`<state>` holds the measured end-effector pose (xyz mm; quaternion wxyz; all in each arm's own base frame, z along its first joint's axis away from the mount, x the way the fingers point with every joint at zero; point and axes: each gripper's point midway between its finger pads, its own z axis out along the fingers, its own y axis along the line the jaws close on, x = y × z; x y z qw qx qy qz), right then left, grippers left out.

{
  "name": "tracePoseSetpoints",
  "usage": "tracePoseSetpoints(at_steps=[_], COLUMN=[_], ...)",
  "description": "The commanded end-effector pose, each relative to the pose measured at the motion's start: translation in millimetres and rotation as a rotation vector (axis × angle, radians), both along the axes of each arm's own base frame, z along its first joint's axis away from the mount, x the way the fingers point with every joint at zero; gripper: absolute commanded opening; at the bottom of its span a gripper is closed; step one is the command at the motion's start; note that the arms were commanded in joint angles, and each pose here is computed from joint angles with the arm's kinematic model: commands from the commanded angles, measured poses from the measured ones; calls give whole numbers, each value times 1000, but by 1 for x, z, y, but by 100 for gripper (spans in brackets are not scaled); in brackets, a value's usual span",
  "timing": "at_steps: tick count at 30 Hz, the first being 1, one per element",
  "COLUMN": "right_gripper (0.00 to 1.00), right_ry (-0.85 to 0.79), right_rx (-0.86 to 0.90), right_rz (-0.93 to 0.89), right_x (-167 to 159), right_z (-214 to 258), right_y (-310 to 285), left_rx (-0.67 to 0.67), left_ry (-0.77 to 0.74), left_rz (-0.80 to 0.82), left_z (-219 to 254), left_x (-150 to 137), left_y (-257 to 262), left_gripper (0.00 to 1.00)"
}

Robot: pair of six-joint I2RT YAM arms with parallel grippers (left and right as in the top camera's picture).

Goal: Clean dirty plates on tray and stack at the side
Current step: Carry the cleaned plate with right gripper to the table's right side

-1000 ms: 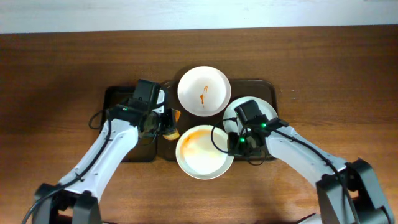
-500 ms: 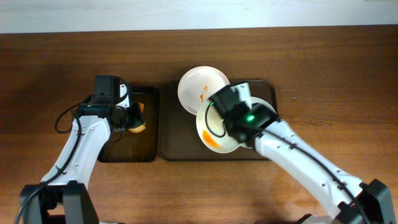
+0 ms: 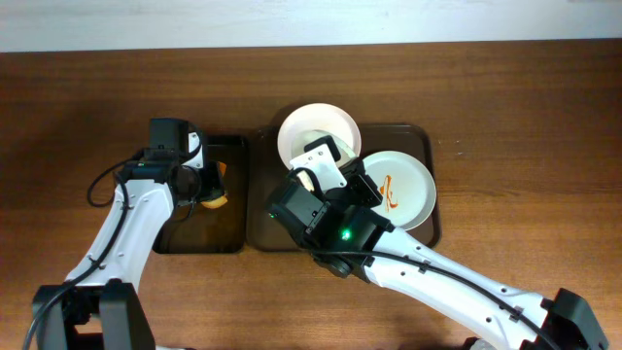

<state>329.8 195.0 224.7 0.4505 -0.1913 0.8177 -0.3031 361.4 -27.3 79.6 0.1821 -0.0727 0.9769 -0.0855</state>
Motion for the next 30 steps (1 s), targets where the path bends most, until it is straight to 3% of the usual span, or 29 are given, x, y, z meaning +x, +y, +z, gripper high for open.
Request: tracePoseSetpoints(at_steps=[1, 3, 7, 10, 15, 18, 25, 30], right_gripper=[4, 4, 4, 4, 4, 4, 4, 4], right_ry=[-47, -53, 72, 155, 327, 350, 273, 312], right_rx=[19, 33, 392, 528, 782, 920, 998, 1011], right_rz=[-16, -26, -123, -223, -420, -572, -954, -1110], right_x=[1, 2, 11, 27, 50, 53, 17, -1], right_z=[15, 15, -21, -38, -67, -75, -97, -133], right_y=[0, -1, -5, -32, -111, -175, -318, -359], left_rx=[9, 9, 9, 9, 9, 9, 9, 9], left_ry=[0, 0, 1, 1, 4, 4, 5, 8], left_rz=[-8, -8, -8, -8, -8, -8, -8, -8], left_z=[-2, -2, -2, -2, -2, -2, -2, -2], left_x=[1, 1, 1, 1, 0, 0, 0, -1], left_y=[3, 3, 3, 3, 2, 2, 2, 2], left_gripper=[0, 0, 0, 0, 0, 0, 0, 0])
